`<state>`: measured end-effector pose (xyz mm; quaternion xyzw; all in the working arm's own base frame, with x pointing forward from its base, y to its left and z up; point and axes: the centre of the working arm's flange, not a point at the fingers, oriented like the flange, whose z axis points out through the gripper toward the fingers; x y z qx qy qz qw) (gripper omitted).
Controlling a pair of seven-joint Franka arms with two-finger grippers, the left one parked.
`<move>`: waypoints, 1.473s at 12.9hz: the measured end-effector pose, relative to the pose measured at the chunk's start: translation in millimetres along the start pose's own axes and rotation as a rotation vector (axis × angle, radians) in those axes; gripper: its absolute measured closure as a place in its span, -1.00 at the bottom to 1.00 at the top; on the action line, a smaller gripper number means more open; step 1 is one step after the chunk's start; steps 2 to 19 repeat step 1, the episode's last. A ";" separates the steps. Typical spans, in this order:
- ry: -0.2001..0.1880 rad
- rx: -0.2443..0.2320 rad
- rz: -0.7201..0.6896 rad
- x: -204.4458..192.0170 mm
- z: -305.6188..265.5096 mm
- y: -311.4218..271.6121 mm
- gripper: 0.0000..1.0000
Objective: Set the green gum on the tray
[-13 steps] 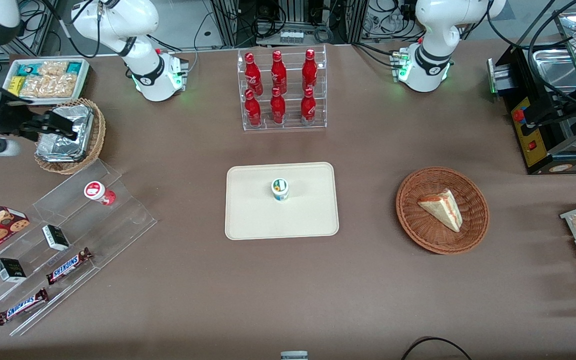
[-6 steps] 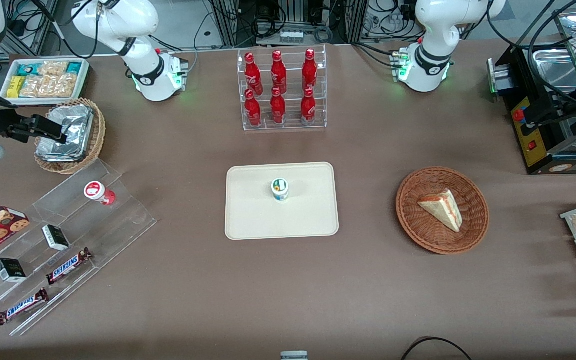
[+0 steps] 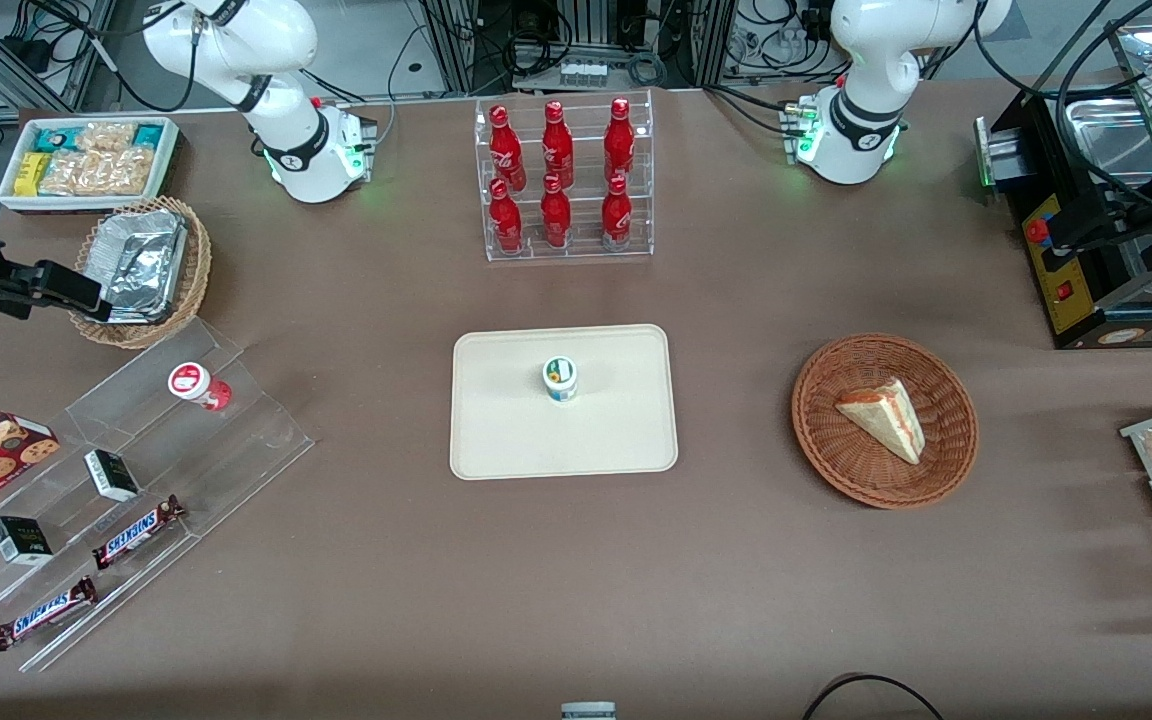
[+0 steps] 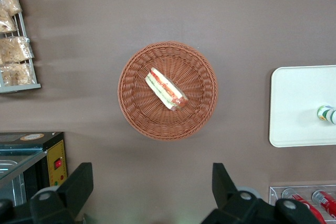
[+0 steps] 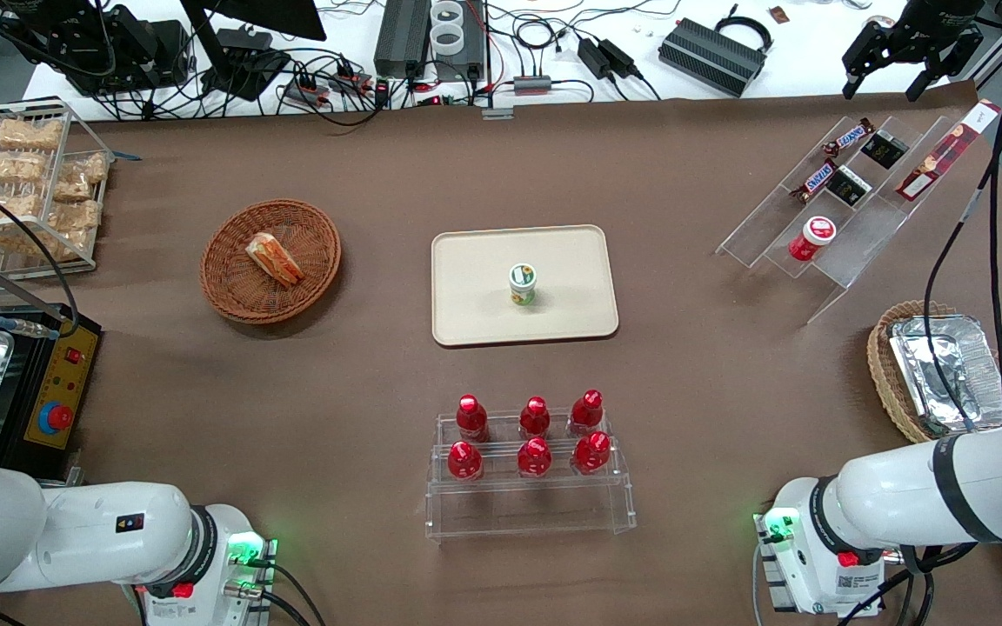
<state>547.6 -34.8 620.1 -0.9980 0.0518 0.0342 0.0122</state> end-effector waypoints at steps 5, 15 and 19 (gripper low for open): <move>0.000 -0.003 0.001 0.7 0.4 0.5 -1.00; 0.000 -0.003 0.001 0.7 0.4 0.5 -1.00; 0.000 -0.003 0.001 0.7 0.4 0.5 -1.00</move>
